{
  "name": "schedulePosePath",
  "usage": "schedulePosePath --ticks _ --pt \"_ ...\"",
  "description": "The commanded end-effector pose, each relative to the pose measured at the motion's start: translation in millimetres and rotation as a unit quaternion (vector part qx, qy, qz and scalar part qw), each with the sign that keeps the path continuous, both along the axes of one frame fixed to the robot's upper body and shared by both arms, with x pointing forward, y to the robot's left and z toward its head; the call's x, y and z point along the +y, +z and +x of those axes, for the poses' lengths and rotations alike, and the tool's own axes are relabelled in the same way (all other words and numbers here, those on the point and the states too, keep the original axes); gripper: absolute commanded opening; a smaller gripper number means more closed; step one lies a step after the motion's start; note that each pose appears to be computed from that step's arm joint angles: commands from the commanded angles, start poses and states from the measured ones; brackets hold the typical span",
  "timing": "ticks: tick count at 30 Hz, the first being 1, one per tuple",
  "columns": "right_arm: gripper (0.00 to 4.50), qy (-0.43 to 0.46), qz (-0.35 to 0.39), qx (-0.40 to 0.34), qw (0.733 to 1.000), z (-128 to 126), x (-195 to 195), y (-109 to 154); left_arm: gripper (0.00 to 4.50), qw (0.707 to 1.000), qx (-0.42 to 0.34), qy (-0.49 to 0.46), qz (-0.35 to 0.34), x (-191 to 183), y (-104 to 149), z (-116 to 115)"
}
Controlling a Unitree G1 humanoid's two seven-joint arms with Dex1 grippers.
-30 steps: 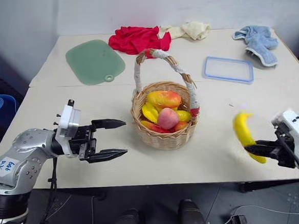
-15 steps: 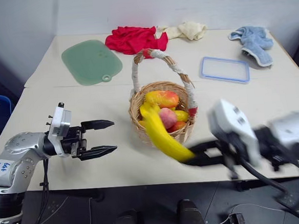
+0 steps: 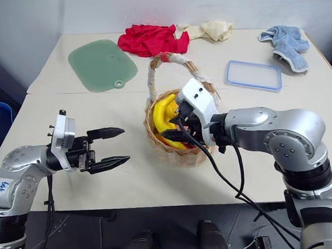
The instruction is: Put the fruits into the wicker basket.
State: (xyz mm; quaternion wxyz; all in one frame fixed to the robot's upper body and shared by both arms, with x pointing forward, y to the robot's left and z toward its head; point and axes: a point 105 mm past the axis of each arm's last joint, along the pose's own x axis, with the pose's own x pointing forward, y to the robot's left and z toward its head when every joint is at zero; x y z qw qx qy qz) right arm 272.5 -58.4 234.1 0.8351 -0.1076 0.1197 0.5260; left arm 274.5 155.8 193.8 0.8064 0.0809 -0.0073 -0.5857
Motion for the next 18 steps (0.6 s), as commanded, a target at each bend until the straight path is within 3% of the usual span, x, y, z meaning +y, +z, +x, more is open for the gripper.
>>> schedulePosePath --ticks 1,3,4,7,10,13,16,18 --pt "3.72 0.086 0.028 -0.04 0.995 -33.3 -6.4 16.9 4.5 1.0 -0.024 -0.006 -0.008 -2.1 9.8 -6.2" --pt "4.36 0.105 0.033 -0.04 0.993 -43.9 -15.9 13.8 4.5 1.0 -0.024 -0.007 -0.008 -2.6 9.5 -6.4" --pt "4.48 0.12 0.042 -0.042 0.991 -51.9 -21.6 13.3 4.5 1.0 -0.024 -0.006 -0.008 -2.6 9.8 -6.3" --pt "4.48 0.133 0.072 -0.039 0.988 -68.0 -38.8 9.8 4.5 1.0 -0.024 -0.003 -0.016 -1.4 12.3 -5.7" --pt "4.48 0.05 0.076 -0.033 0.995 -64.1 -73.2 -8.4 4.5 1.0 -0.024 0.004 -0.017 2.0 13.4 -4.4" --pt "4.48 -0.081 0.136 -0.054 0.986 -49.3 -117.1 -8.1 4.5 1.0 -0.019 0.01 -0.011 5.7 13.2 -2.4" --pt "4.48 -0.108 0.091 -0.072 0.987 -53.8 -139.2 -22.6 4.5 1.0 -0.001 -0.003 -0.009 6.7 12.9 -4.8" --pt "4.48 -0.129 0.093 -0.11 0.981 -42.6 -144.8 -19.6 4.5 1.0 0.006 -0.014 -0.01 4.0 13.8 -6.7"
